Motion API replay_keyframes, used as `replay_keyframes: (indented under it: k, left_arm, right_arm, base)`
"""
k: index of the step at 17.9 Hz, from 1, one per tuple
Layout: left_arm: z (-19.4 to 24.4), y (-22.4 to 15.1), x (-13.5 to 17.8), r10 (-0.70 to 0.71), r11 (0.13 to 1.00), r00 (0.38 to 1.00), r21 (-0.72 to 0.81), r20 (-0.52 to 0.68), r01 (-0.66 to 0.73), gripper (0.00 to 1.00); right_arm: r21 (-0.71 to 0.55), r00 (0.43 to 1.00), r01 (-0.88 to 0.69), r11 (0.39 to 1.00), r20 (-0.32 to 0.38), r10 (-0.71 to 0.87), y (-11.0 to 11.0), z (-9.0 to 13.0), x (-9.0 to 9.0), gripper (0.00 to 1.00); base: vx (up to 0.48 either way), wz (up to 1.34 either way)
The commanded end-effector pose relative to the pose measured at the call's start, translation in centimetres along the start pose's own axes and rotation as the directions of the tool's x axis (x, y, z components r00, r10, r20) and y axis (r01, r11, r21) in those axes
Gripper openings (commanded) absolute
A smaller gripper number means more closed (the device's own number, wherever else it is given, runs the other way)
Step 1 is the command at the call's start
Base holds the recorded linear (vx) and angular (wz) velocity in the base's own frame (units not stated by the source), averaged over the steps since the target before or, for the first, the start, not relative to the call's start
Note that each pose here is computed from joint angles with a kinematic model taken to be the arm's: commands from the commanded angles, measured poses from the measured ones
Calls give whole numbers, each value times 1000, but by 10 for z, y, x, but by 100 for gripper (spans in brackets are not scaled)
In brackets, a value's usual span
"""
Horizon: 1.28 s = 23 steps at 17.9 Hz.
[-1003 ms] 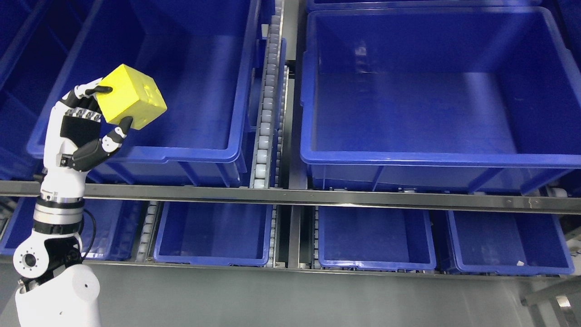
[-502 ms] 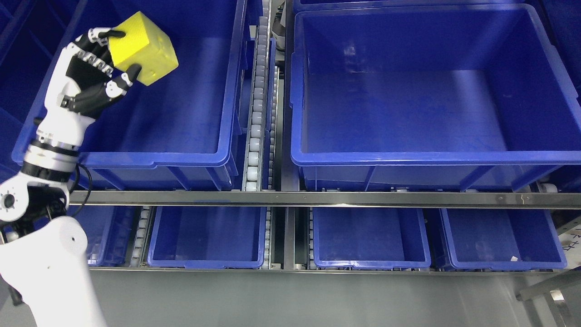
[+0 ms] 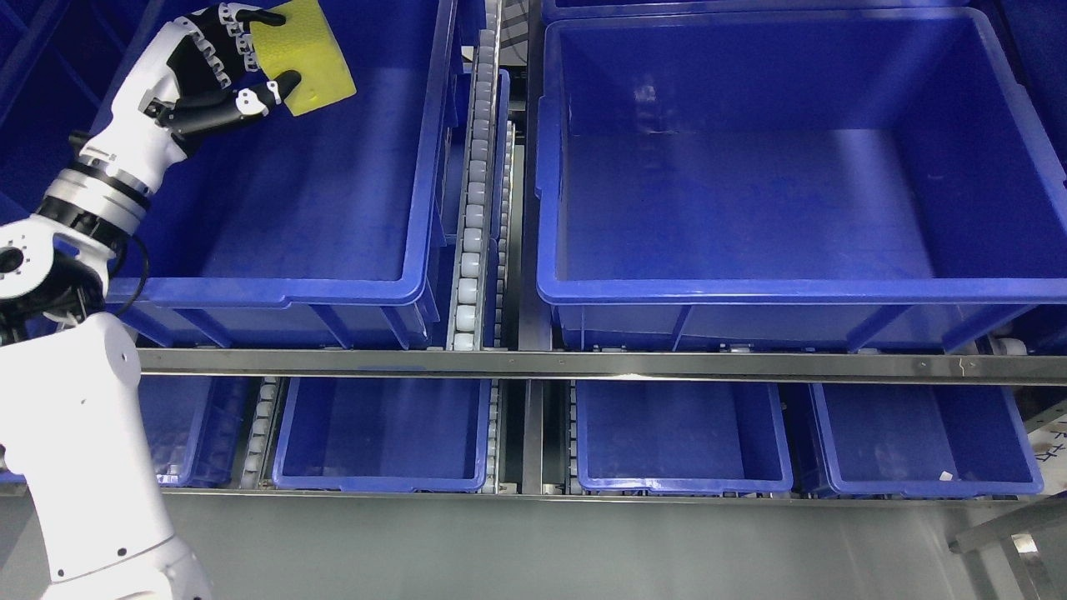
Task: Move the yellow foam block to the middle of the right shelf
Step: 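Raise the left hand over the upper blue bin, then open the left hand to drop the cube into the bin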
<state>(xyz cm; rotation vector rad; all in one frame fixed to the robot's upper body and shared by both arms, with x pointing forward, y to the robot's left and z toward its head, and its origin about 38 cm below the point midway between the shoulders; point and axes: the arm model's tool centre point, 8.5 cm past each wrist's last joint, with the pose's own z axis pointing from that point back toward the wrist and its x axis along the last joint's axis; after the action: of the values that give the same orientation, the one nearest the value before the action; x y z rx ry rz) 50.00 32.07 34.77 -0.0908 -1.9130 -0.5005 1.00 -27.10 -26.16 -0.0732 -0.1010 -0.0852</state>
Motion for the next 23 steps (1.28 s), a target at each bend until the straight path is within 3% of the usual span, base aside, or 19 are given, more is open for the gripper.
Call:
replay_keyframes:
  k: [1,4,9,11,14,17,21,23]
  left_arm:
    - [-23,5,-39,-111,994,964,-30,-243,107,63]
    - [-26,-2,-43,-135,991,957,-20,-258,134,81]
    - [-35,-12,-33,-163,987,959,-49,-233,156,99]
    - [-49,-12,-2,-166,986,975,-33,-149,163,100]
    - [-48,-16,33,-41,997,999,61,21,40,100]
    - [-11,11,64,-27,986,984,167,174,-2,100]
    - [16,-2,45,22,986,933,144,359,-79,100]
    - [21,-5,34,-20,966,923,246,384,-81,100]
  right_arm:
    - [-17,1000,0,1000,24,1,-11,-1,9,100]
    - [-17,1000,0,1000,24,1,-11,-1,9,100]
    - [-17,1000,0,1000,22,1,-11,-1,9,100]
    - [-17,1000,0,1000,24,1,-11,-1,9,100]
    - [-17,1000,0,1000,22,1,-11,-1,9,100]
    - [-17,1000,0,1000,22,1,-11,-1,9,100]
    - [-17,1000,0,1000,24,1,-11,-1,9,100]
    - [-17,1000,-2,1000,22,2,-11,-1,9,100]
  base:
    - [0,0]
    - [0,0]
    - [0,0]
    - [0,0]
    - [0,0]
    - [0,0]
    - [0,0]
    - [0,0]
